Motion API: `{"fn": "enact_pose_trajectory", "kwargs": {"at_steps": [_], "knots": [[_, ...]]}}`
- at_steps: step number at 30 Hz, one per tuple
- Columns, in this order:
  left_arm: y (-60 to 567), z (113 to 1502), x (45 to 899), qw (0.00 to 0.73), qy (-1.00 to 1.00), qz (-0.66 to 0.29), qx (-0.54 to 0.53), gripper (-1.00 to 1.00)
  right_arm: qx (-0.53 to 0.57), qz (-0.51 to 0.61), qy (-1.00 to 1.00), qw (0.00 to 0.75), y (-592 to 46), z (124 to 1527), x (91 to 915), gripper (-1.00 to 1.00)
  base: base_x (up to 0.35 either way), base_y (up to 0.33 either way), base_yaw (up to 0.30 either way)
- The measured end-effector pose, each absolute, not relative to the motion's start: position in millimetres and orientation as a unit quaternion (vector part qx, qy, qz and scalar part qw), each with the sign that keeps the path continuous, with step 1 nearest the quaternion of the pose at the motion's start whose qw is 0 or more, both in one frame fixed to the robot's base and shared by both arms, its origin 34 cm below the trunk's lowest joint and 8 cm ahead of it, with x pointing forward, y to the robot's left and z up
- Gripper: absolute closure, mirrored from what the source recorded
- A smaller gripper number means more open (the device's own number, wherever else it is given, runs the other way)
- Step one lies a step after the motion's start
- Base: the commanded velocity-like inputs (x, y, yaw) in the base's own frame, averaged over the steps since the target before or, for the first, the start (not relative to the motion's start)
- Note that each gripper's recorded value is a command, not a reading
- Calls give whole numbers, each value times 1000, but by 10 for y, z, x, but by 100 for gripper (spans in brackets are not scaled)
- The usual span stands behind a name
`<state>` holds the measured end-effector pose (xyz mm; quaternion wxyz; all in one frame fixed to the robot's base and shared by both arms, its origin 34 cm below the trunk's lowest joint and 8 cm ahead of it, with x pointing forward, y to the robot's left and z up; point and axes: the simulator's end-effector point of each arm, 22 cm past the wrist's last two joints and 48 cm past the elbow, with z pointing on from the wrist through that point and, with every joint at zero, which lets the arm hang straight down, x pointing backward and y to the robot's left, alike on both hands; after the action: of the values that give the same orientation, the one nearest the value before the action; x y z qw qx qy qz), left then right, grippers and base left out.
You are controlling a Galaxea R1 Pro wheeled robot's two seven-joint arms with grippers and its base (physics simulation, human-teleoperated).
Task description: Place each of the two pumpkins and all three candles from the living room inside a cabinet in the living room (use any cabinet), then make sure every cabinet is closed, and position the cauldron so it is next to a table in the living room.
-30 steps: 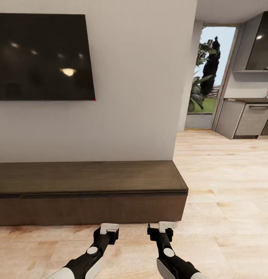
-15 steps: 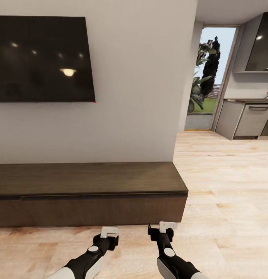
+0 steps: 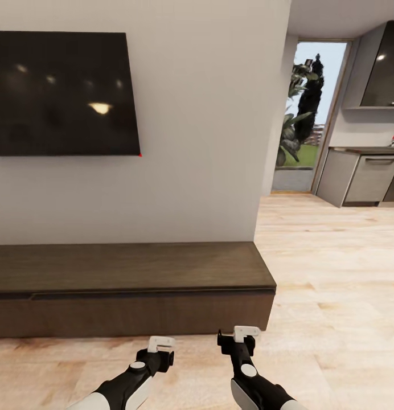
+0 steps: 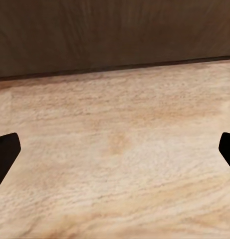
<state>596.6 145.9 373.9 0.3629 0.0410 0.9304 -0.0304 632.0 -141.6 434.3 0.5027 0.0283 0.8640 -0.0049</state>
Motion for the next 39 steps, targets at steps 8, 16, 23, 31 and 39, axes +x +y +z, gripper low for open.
{"fn": "enact_pose_trajectory", "kwargs": {"at_steps": [8, 16, 23, 31, 39], "knots": [[1463, 3888, 5980, 354, 934, -30, 41, -100, 29, -5, 865, 502, -1421, 4511, 6357, -100, 0, 0, 0], [1472, 4014, 5965, 339, 940, -29, 40, -100, 28, -6, 865, 501, -1421, 4681, 6393, -100, 0, 0, 0], [1484, 4094, 5911, 313, 948, -32, 34, -100, 29, -7, 865, 501, -1430, 4829, 6424, -100, 0, 0, 0], [1442, 4238, 5903, 299, 953, -47, 25, -100, 14, -16, 893, 449, -1433, 4791, 6325, -100, 0, 0, 0], [1418, 4385, 5900, 290, 955, -53, 27, -100, 64, -19, 905, 419, -1626, 4869, 6324, -100, 0, 0, 0]]}}
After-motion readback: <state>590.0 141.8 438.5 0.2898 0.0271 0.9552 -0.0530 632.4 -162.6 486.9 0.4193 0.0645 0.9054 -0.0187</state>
